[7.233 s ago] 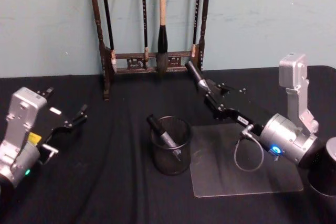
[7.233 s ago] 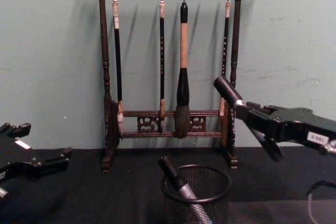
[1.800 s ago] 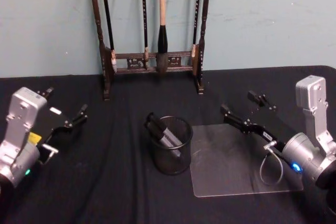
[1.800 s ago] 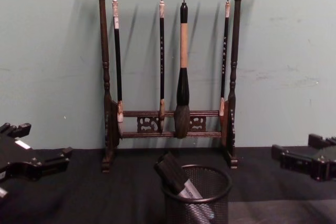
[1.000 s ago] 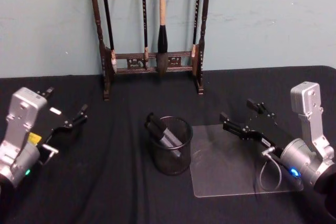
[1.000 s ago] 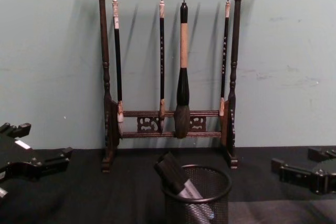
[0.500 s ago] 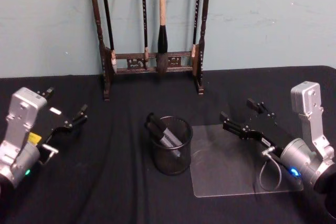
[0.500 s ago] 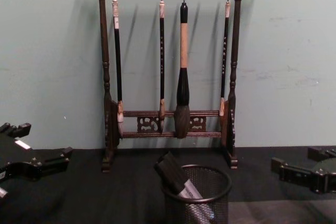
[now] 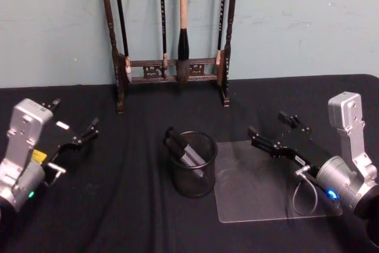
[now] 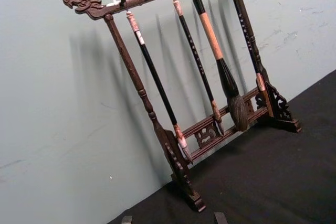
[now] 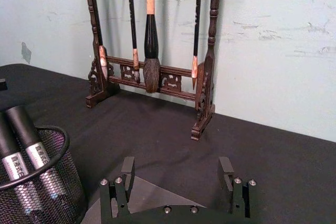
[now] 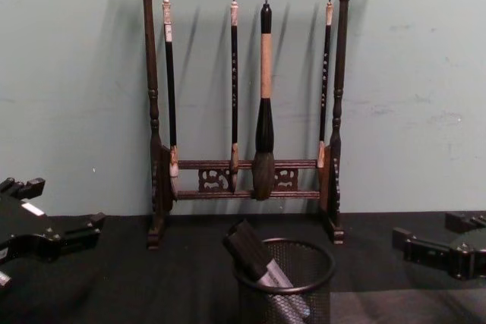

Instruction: Pick up the water-based marker from the table and place it into the pen holder.

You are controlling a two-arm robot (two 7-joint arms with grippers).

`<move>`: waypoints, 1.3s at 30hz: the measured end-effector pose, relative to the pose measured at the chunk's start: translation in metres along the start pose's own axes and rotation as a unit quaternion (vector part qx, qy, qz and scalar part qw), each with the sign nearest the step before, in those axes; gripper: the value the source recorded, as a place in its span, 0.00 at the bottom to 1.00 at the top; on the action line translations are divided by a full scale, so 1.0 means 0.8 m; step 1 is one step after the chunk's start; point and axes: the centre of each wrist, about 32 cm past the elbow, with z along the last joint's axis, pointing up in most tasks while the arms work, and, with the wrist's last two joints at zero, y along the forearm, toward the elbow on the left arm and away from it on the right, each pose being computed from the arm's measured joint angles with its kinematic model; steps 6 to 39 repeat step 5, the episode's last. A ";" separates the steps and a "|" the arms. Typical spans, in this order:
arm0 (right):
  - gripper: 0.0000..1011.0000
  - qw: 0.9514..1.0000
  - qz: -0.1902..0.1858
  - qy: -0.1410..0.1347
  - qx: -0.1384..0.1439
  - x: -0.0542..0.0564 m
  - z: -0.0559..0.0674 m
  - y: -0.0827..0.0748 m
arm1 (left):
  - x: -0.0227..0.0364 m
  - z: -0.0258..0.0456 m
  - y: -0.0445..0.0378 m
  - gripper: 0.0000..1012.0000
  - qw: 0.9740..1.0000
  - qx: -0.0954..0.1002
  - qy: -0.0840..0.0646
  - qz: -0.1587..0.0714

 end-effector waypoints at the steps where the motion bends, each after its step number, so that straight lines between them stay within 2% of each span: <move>1: 0.99 1.000 0.000 0.000 0.000 0.000 0.000 0.000 | 0.0000 0.0000 0.000 1.00 1.000 0.000 0.000 0.000; 39: 0.99 1.000 0.000 0.000 0.000 0.000 0.000 0.000 | 0.0000 0.0000 0.000 1.00 1.000 0.000 0.000 0.000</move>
